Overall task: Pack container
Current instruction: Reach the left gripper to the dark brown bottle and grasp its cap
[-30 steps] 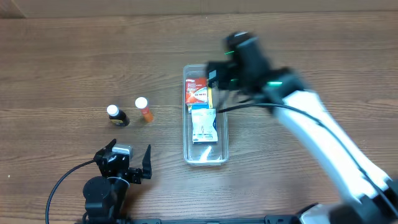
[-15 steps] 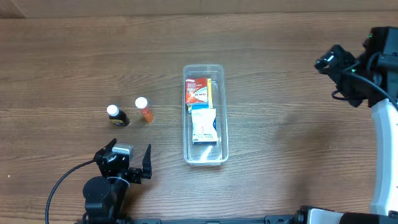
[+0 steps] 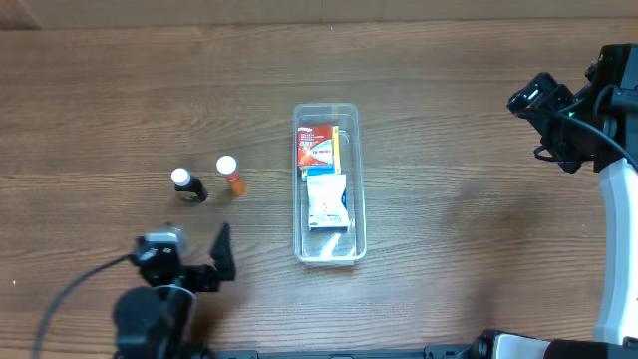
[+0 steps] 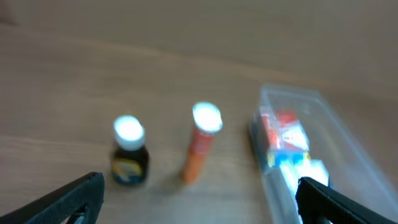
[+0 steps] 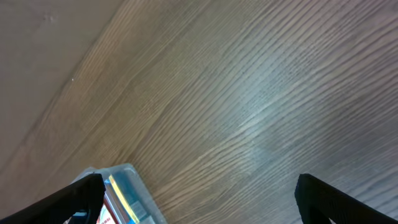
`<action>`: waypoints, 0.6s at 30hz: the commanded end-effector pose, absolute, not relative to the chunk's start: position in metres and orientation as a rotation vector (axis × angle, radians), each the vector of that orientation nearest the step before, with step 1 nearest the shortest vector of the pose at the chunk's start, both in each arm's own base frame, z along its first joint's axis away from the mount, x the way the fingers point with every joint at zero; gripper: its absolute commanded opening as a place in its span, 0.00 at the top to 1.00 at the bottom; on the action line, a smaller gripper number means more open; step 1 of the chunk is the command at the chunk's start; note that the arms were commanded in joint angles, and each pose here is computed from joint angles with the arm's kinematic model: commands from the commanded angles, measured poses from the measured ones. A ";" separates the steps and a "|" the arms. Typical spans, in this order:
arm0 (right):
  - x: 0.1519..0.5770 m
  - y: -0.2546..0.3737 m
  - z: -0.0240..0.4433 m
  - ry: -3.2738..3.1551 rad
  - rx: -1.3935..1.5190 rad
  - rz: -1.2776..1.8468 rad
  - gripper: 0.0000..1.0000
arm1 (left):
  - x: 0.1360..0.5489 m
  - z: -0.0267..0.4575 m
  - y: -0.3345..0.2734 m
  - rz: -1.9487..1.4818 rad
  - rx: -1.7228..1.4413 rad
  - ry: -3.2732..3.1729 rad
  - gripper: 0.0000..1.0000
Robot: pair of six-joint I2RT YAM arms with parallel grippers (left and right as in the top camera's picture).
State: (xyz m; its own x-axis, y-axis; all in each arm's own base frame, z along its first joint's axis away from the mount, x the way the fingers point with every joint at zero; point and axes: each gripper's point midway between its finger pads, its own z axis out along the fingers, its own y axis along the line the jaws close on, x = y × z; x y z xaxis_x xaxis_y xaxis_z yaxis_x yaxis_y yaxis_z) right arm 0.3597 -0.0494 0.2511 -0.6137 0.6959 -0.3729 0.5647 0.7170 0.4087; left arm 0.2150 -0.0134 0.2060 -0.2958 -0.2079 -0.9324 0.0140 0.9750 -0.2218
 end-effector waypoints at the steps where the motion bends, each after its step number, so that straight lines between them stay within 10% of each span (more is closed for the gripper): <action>1: 0.362 -0.049 0.254 2.399 0.961 0.355 0.00 | 0.224 0.270 0.021 -0.082 -0.356 1.876 0.00; 10: 0.362 -0.049 0.254 2.399 0.961 0.355 0.00 | 0.308 0.301 0.029 0.111 -0.188 2.129 0.00; 18: 0.362 -0.049 0.254 2.399 0.961 0.355 0.00 | 0.333 0.209 0.053 0.067 -0.586 2.457 0.00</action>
State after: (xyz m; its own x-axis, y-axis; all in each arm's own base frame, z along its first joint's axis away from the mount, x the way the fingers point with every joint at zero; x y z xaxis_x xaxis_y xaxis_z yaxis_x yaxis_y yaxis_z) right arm 0.3597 -0.0494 0.2508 -0.6145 0.6957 -0.3719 0.5650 0.7171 0.4080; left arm 0.3255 0.0325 0.2381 -0.7057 -0.2415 -0.6661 -0.2744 0.9599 -0.0572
